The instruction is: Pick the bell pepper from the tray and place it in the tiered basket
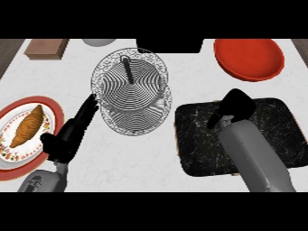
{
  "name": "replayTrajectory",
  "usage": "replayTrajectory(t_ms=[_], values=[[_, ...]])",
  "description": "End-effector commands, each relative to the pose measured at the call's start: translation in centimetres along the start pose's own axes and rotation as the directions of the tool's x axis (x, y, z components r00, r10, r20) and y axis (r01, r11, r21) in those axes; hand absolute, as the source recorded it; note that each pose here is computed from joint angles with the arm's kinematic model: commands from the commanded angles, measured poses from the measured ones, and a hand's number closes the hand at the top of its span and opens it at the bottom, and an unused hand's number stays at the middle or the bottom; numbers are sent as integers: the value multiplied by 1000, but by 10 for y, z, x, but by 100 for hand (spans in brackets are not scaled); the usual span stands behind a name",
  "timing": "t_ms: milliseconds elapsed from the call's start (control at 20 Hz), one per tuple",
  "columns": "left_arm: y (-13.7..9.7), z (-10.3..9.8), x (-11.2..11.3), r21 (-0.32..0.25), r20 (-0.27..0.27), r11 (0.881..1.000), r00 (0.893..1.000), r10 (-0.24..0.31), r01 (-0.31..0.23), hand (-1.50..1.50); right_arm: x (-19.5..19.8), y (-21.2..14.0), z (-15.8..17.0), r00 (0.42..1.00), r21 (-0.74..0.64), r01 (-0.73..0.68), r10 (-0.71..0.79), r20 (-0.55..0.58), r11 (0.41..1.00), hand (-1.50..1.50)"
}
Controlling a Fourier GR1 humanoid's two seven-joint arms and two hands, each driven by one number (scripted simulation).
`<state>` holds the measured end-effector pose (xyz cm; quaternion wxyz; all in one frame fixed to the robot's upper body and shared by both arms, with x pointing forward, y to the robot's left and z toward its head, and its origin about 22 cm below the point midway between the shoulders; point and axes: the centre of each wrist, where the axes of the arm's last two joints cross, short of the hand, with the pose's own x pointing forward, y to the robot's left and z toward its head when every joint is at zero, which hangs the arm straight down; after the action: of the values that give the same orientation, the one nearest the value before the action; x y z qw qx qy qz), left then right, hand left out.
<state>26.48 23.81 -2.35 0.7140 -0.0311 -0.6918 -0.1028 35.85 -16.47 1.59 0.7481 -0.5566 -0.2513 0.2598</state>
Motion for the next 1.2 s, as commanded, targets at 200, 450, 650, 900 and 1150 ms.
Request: replayTrajectory(t_ms=[200, 450, 650, 900, 1150], values=[[-13, 0, 8, -9, 3, 1000, 1000, 8, -8, 0, 6, 7, 2, 999, -97, 14, -18, -33, 995, 150], [-17, -6, 6, 0, 5, 1000, 1000, 5, -5, 0, 15, 6, 4, 999, -125, 5, -11, -53, 992, 150], [2, -8, 6, 13, 1, 1000, 1000, -15, 15, 0, -31, 0, 7, 979, -106, -38, 58, 197, 994, 150], [10, 4, 4, 39, -12, 999, 1000, -5, 6, 0, -79, -5, -3, 804, -17, -116, 104, 585, 993, 150], [-1, 8, -6, 28, -11, 999, 1000, 17, -17, 0, -106, -61, -13, 693, 109, 217, -231, 683, 970, 150]])
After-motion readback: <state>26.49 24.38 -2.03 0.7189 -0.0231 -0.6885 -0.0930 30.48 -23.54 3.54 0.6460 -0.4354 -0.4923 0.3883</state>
